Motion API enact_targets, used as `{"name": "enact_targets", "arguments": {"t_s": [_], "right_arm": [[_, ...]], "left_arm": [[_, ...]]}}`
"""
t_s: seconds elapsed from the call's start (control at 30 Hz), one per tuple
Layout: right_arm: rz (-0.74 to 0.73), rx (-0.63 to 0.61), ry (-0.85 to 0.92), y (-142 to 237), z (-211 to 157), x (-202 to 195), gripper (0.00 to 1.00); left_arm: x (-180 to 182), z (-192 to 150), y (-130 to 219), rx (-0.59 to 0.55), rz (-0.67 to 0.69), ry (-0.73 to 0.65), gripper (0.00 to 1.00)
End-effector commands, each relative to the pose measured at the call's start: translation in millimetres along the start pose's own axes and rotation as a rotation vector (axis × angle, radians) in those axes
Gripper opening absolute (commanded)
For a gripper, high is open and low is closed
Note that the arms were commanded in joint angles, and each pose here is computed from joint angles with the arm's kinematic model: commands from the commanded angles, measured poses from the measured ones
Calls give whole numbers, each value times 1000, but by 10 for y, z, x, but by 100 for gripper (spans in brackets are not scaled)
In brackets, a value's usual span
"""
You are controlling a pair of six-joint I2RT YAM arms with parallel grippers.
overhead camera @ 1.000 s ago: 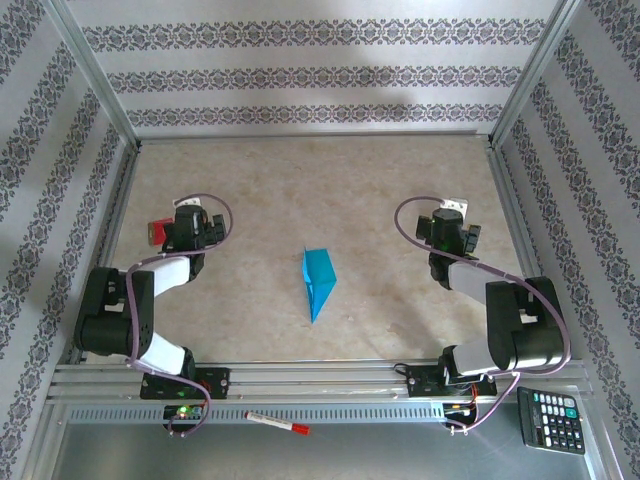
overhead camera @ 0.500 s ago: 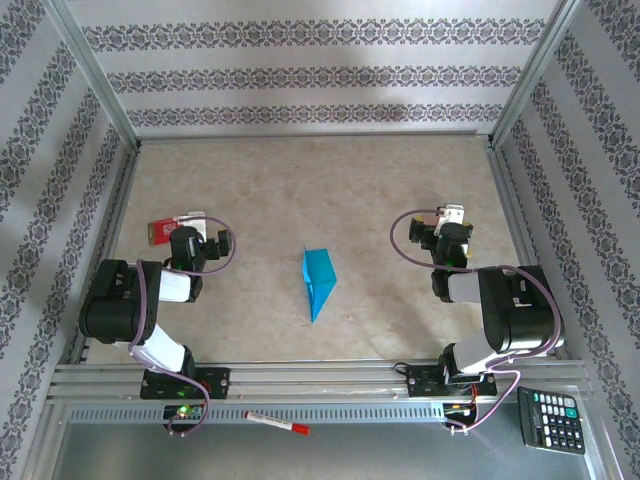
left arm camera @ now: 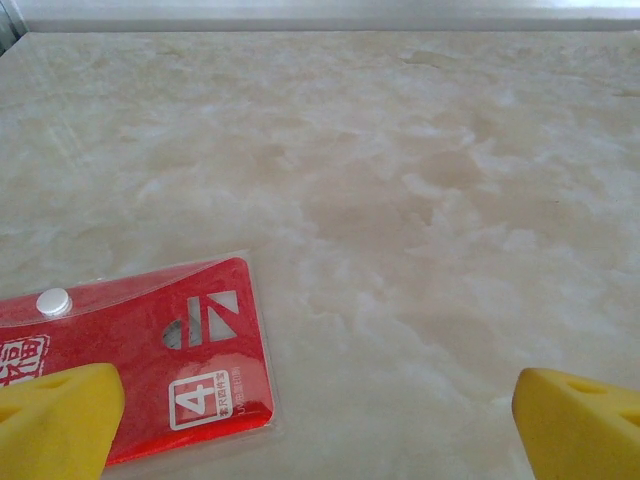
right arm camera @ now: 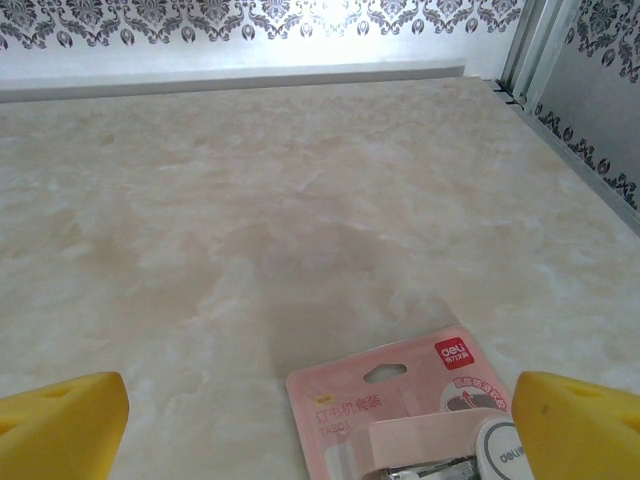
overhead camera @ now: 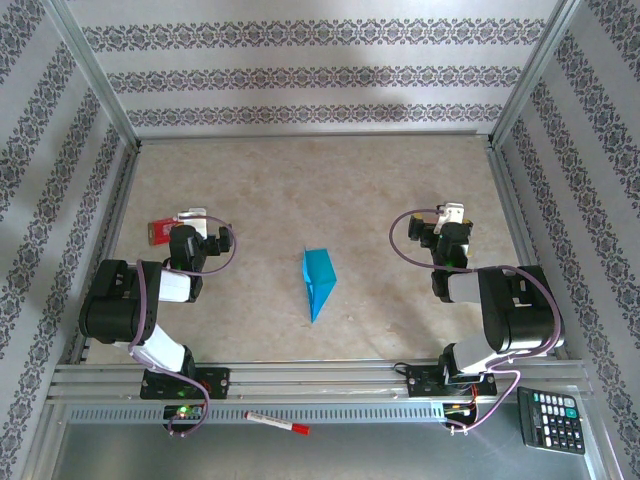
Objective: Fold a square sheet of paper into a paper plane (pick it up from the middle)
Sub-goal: Reset both arms
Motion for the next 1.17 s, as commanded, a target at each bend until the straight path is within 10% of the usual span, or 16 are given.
{"name": "enact_targets", "arguments": {"t_s": [0.0,1.13], "right_arm": [[16,-35,17,-10,83,37,98],[22,-35,22,-6,82,53,98]], "left_arm": [[-12,107,-15,-47,-16,-21,100],[-16,104,-15,-45,-18,-21,100]]}}
Point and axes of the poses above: each hand's point on the last joint's axis, 136 mm out from that joint toward the fingers, its own y axis back along the fingers, its own x axis along the line the jaws close on, z = x × y, the point moved 6 cm from there along y, back along the fingers, and after that the axes turned 2 degrees about -y, right-handed, at the moved point
